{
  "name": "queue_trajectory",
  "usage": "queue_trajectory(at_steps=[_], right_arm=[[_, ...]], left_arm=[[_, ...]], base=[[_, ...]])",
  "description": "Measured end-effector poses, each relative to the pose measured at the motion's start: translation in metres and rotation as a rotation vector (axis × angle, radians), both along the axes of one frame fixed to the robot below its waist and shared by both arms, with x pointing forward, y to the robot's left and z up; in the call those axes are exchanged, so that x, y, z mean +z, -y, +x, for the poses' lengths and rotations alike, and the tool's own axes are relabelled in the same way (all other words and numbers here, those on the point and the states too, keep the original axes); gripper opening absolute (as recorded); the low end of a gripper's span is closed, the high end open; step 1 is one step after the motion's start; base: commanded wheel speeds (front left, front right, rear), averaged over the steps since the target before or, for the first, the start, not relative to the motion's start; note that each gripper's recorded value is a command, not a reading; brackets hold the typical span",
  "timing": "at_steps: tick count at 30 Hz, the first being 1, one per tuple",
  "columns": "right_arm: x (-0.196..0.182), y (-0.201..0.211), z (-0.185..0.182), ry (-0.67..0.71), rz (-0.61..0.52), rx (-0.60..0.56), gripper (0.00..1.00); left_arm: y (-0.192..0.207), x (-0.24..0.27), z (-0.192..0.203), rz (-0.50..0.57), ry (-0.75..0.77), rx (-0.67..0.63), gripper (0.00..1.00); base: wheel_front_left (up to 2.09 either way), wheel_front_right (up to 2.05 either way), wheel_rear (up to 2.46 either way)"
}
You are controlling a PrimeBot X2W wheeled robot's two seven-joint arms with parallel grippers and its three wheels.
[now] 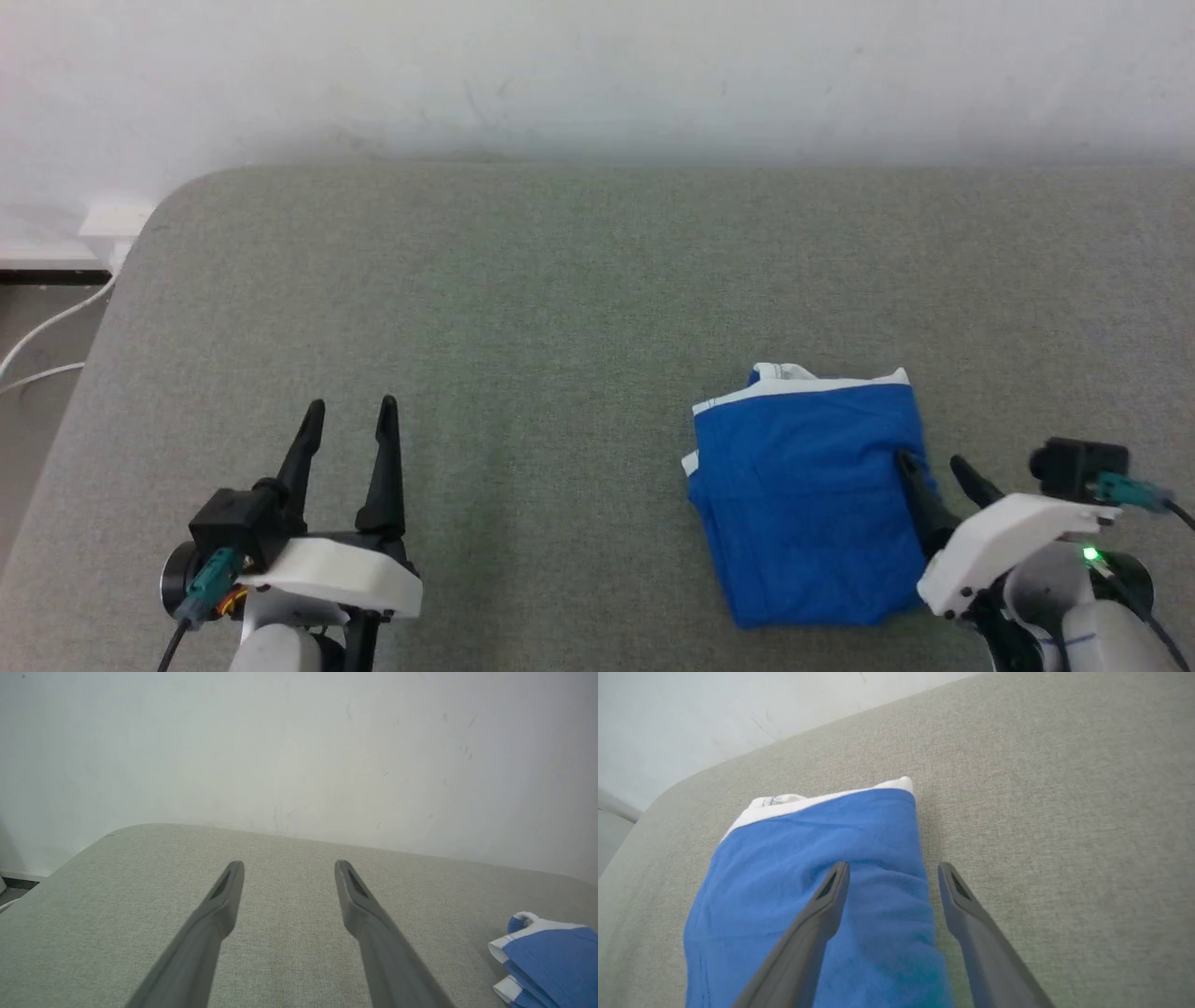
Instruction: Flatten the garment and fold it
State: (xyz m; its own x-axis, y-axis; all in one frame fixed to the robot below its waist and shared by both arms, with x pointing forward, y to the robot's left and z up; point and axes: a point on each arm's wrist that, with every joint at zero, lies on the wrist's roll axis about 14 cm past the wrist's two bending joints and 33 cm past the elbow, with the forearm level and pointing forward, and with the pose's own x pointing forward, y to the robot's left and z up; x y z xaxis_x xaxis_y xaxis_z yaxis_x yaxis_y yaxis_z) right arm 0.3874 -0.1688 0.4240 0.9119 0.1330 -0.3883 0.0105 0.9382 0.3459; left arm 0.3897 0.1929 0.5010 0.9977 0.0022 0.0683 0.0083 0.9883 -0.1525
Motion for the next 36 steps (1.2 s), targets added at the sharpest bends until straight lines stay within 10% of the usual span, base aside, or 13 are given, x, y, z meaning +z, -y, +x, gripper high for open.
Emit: queue_trajectory(at_steps=[5,6,7,8,10,23,36], right_arm=[[-0.028,-0.018,-0.002,-0.163,-0.041,0.094,1.0],[-0.036,-0.02,-0.005,-0.21,-0.058,0.115,0.87],[-0.042,-0.022,-0.007,-0.249,-0.069,0.131,0.48],[-0.043,-0.022,-0.006,-0.271,-0.083,0.143,0.42],[-0.043,-0.023,-0.003,-0.302,-0.116,0.168,0.0],[-0.008,-0.012,0.018,-0.262,-0.458,0.306,0.0],[0.025,0.129,0.026,-0.26,-0.775,0.127,0.0]], left_arm=[[-0.003,-0.001,-0.001,0.003,-0.003,0.01,1.0],[-0.004,-0.001,-0.001,0.003,-0.002,0.013,1.0],[-0.005,-0.001,-0.001,0.003,-0.002,0.015,1.0],[-0.006,-0.001,-0.001,0.003,-0.003,0.017,1.0],[-0.006,-0.002,-0.001,0.005,-0.006,0.018,1.0],[0.024,0.0,0.023,0.009,0.01,-0.066,1.0],[0.119,0.005,0.083,-0.004,0.068,-0.322,1.0]], base=[[0.0,0.0,0.0],[0.0,0.0,0.0],[0.0,0.0,0.0],[0.0,0.0,0.0],[0.0,0.0,0.0],[0.0,0.0,0.0],[0.0,0.0,0.0]])
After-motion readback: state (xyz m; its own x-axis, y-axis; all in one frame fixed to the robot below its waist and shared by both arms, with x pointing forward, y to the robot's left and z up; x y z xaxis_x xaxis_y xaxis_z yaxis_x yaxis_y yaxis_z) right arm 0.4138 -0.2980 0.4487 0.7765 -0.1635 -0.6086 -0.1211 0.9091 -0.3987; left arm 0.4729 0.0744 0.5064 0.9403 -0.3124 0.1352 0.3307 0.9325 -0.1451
